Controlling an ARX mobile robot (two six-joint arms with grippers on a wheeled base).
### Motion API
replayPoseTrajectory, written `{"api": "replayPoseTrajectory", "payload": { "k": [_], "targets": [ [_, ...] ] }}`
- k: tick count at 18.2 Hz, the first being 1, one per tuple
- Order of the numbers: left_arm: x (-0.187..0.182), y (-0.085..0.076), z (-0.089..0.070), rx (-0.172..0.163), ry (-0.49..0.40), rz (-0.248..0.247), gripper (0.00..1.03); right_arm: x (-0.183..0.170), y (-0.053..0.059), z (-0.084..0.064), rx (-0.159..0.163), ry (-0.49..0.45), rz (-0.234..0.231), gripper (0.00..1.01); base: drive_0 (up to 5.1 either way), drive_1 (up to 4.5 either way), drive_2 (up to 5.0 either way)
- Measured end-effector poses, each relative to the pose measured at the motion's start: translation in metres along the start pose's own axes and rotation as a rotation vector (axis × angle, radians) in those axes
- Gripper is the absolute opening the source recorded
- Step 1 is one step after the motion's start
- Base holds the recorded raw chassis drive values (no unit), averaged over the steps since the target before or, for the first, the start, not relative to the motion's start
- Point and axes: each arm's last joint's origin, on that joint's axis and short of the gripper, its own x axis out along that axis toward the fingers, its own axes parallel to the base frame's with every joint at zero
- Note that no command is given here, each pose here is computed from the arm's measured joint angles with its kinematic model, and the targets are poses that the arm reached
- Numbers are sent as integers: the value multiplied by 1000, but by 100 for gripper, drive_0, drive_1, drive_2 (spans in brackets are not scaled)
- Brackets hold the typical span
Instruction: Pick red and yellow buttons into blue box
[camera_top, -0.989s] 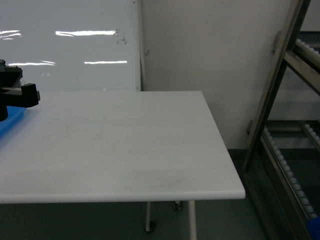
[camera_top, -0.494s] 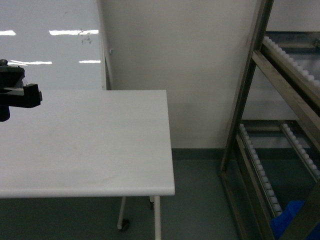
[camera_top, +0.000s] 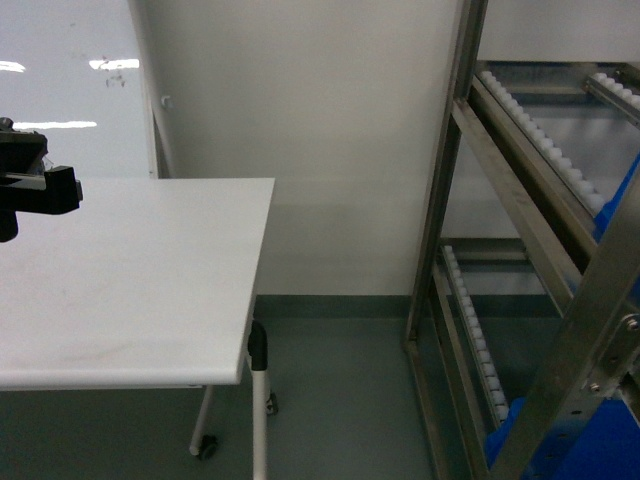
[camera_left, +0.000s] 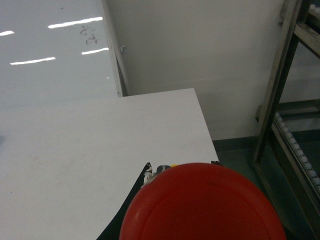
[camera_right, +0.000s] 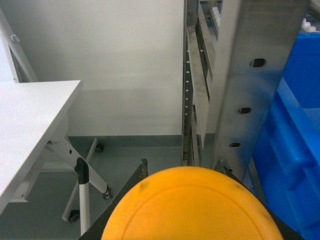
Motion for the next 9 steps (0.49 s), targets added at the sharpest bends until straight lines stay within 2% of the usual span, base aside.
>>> {"api": "replayPoseTrajectory", "payload": {
  "k": [9],
  "targets": [
    [0, 0, 0, 1, 3, 0, 25, 0, 0, 0, 0, 3, 1, 34, 499, -246, -246]
  ]
}}
